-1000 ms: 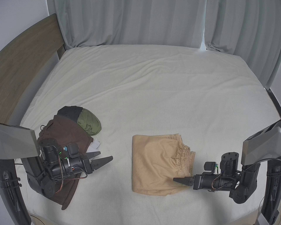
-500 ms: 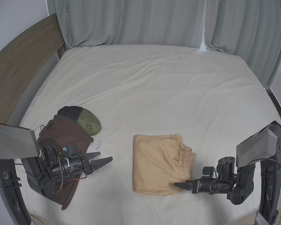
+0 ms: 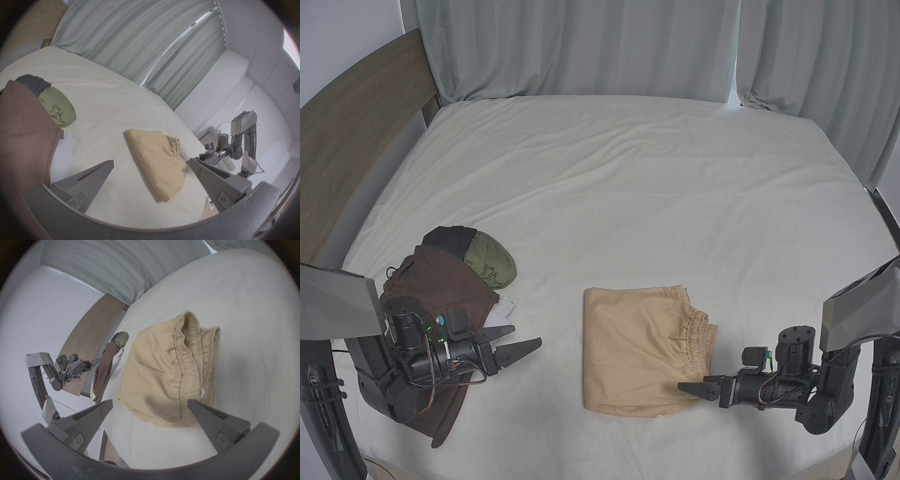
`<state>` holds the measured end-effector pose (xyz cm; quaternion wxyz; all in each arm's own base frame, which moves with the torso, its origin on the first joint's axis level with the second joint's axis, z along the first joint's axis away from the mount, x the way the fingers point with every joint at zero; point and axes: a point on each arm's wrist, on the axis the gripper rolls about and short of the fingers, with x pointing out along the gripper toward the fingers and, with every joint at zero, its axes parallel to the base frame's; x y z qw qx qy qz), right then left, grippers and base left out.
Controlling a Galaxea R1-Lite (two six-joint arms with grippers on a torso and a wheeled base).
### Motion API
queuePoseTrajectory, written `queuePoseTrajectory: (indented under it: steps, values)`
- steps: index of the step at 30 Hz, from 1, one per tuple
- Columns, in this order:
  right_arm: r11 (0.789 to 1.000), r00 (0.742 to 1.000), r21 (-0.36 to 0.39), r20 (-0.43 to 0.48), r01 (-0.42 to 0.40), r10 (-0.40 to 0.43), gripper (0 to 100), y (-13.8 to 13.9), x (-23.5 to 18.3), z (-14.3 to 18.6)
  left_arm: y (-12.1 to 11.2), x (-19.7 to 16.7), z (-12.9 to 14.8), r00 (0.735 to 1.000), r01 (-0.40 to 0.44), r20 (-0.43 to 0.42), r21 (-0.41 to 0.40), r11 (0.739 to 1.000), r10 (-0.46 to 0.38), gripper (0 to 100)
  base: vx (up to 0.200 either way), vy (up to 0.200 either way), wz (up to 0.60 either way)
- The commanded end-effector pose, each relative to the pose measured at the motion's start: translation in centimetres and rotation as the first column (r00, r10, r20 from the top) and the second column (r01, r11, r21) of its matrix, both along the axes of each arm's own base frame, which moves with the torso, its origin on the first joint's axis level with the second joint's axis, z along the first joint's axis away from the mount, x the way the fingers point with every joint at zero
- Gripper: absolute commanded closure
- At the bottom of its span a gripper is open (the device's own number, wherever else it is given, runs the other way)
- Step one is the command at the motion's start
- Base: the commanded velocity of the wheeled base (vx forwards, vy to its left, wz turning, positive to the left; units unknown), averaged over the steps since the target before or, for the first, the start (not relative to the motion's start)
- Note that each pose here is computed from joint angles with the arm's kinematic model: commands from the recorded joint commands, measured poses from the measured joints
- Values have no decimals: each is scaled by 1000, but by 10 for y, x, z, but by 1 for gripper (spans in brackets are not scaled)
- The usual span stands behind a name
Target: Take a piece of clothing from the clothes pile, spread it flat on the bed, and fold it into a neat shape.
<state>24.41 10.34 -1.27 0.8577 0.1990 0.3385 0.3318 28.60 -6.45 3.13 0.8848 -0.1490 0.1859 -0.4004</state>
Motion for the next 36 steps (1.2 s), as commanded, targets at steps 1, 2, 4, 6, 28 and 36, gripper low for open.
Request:
queuePoseTrajectory:
  steps: [1,2,4,6,28,36]
  values:
    - [1000,998,3,58,14,-14,0,-8,-1,15,0,-2,-3,1000,7,4,22,1000,-7,0,0,0,0]
    - [1000,997,-7,68,25,-24,0,-12,1,14,0,-3,-7,1000,16,17,47,999,-17,0,0,0,0]
    - [999,996,-18,75,40,-38,0,-16,3,13,0,-4,-11,999,28,39,82,996,-31,0,0,0,0]
    - [999,996,-28,78,43,-41,0,-19,3,11,1,-4,-14,998,34,52,102,994,-39,0,0,0,0]
    - [994,996,-93,-59,66,-72,0,-25,16,-46,2,-3,-21,998,39,52,123,992,-45,0,0,0,0]
    - [995,990,-11,-93,103,-104,0,-13,30,-48,1,-4,-21,997,42,53,124,991,-49,0,0,0,0]
